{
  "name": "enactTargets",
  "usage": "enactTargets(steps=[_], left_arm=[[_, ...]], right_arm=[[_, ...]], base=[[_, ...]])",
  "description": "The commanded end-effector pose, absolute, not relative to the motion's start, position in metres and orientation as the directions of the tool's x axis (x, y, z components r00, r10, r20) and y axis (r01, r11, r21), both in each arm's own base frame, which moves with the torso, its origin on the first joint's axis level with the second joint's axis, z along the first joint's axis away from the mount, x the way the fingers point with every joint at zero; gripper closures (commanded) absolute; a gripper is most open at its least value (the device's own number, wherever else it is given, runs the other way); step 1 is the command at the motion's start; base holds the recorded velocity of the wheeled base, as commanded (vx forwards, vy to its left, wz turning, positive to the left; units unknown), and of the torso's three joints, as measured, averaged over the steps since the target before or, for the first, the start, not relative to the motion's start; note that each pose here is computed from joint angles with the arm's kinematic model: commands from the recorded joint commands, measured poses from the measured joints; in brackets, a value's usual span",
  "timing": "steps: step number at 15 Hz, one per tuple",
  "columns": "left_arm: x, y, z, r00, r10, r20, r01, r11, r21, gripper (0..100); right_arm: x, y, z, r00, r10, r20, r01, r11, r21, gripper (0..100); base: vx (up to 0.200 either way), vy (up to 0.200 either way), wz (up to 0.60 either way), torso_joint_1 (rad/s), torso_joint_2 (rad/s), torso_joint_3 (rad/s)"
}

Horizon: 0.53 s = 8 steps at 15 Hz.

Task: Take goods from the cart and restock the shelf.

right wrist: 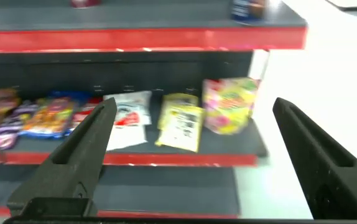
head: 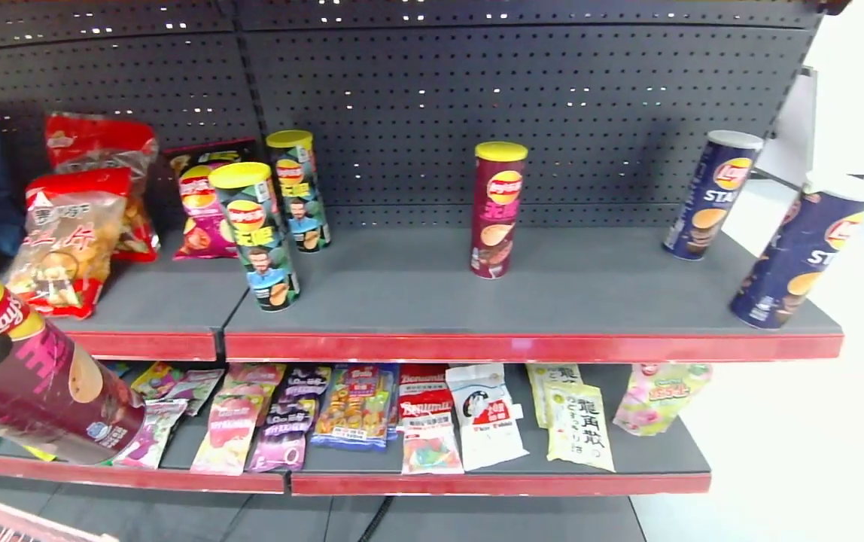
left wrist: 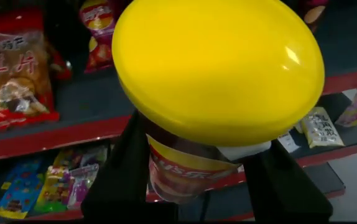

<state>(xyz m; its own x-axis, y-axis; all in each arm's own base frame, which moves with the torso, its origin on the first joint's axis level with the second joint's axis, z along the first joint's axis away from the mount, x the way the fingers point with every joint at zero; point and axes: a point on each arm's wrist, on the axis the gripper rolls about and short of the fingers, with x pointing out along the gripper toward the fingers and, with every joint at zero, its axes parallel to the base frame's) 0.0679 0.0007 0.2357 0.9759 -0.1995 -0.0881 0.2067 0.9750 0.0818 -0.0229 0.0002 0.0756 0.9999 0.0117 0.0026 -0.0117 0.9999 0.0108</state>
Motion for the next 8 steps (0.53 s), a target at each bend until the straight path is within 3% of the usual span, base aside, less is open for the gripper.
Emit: enactTargets(steps=[1,2,7,8], left_arm=[[0.0676,0.0009,0.2345,0.977,-0.191,-0.091,0.2,0.975,0.098,100],[0.0677,0.0009,0.2336,0.977,-0.191,-0.093,0.2,0.975,0.097,100],[0.0677,0.0009,0.2338,0.978,-0.19,-0.092,0.198,0.975,0.096,100],[0.0674,0.0009,0.2339,0.978,-0.19,-0.091,0.198,0.975,0.098,100]], right_arm=[[-0.0228,0.0002,0.0756,1.0,0.012,0.002,-0.012,1.0,0.011,0],[-0.0228,0.0002,0.0756,1.0,0.012,0.002,-0.012,1.0,0.009,0],[-0.0228,0.0002,0.0756,1.0,0.012,0.002,-0.012,1.0,0.009,0],[-0.0228,0.0002,0.0756,1.0,0.012,0.002,-0.012,1.0,0.009,0]], base=[[0.0,0.0,-0.6,0.002,0.0,0.002],[0.0,0.0,0.0,0.0,0.0,0.0],[0.2,0.0,0.0,-0.008,0.0,0.005],[0.0,0.0,0.0,0.0,0.0,0.0]])
